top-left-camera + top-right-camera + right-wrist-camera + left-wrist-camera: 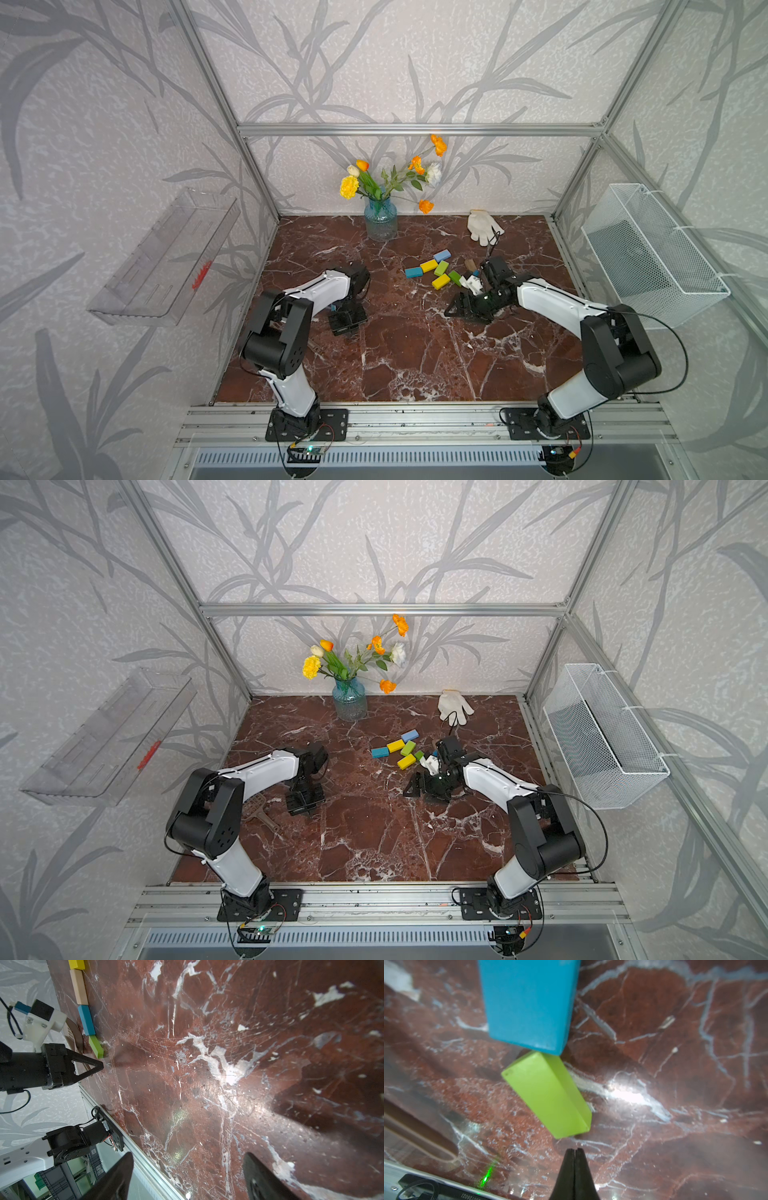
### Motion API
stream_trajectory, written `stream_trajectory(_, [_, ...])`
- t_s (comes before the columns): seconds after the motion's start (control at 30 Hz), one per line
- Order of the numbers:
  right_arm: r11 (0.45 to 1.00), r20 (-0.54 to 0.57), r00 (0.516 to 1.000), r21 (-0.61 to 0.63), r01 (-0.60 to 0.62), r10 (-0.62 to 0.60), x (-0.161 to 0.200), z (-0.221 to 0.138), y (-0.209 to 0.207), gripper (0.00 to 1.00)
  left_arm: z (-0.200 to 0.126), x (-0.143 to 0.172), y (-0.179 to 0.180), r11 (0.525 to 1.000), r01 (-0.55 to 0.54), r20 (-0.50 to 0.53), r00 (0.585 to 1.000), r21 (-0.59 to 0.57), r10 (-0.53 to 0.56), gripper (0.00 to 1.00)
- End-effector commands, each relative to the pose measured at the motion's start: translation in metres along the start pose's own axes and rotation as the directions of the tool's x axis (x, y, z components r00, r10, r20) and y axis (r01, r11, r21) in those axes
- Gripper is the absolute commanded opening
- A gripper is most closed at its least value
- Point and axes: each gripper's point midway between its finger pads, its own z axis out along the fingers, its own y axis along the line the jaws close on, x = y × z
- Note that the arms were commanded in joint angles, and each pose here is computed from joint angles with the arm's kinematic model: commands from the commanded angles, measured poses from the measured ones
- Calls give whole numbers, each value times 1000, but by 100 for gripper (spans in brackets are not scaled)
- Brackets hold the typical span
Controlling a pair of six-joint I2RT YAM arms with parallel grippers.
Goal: Assemble the letter c with building blocks
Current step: Adjust the building block at the center of the board.
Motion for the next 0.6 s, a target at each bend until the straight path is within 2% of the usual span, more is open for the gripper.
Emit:
stream_trajectory(0.0, [1000, 22, 999, -11, 25, -25, -4, -8, 10, 82, 2, -5, -2, 1000, -28, -7, 1000, -15, 27, 0])
stream_trajectory(0.57, [999, 14, 999, -30, 29, -28, -3, -7, 13, 82, 5, -25, -4, 998, -45, 5, 999, -41, 45, 0])
